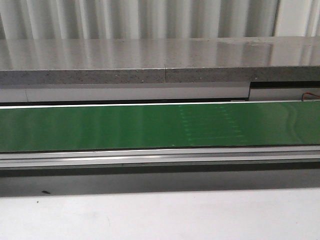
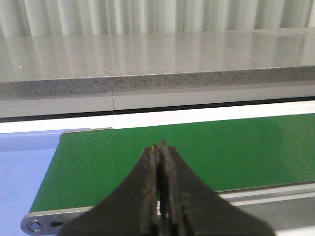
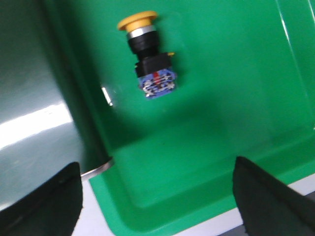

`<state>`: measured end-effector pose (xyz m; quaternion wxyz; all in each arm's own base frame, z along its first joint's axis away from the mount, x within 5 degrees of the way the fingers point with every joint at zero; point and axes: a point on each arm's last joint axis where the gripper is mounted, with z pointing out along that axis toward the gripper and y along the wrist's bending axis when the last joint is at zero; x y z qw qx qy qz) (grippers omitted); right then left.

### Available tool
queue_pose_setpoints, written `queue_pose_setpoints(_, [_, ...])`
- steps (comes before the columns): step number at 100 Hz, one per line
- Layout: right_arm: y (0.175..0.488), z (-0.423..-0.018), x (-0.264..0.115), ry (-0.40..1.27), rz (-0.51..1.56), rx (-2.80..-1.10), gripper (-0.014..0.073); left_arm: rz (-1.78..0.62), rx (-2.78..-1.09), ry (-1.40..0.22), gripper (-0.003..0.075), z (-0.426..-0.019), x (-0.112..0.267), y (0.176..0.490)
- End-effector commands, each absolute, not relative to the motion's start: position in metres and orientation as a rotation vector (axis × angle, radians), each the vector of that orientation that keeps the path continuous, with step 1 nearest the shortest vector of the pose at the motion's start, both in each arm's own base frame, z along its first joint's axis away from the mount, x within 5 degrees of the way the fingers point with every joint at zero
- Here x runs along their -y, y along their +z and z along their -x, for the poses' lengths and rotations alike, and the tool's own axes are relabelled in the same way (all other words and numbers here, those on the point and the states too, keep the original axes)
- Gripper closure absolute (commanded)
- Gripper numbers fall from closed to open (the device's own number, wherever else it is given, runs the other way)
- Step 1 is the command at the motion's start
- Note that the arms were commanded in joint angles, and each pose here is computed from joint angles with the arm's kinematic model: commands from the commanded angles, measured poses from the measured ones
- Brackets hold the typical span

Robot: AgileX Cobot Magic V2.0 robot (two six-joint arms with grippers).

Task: Move button from right to left
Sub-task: 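Grasp the yellow-capped button by its blue base with the right gripper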

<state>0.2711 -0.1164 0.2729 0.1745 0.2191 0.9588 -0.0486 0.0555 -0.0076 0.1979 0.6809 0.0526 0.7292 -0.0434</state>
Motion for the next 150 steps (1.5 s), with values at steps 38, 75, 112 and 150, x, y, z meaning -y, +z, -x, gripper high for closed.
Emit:
queue_pose_setpoints(38, [0.219, -0.332, 0.158, -0.163, -0.514, -2.807, -0.002, -0.109, -1.568, -0.118, 0.0741, -0.055, 0.008, 0.194])
queue_pose_setpoints(75, [0.193, -0.352, 0.165, -0.122, -0.49, -2.869, 0.0022, -0.109, -1.568, -0.118, 0.0741, -0.055, 0.008, 0.194])
queue_pose_setpoints(112, [0.195, -0.352, 0.165, -0.121, -0.491, -2.869, 0.0428, -0.109, -1.568, -0.118, 0.0741, -0.055, 0.008, 0.194])
queue_pose_setpoints(150, [0.267, -0.335, 0.144, -0.025, -0.518, -2.752, 0.0428, -0.109, -1.568, -0.118, 0.0741, -0.055, 0.008, 0.194])
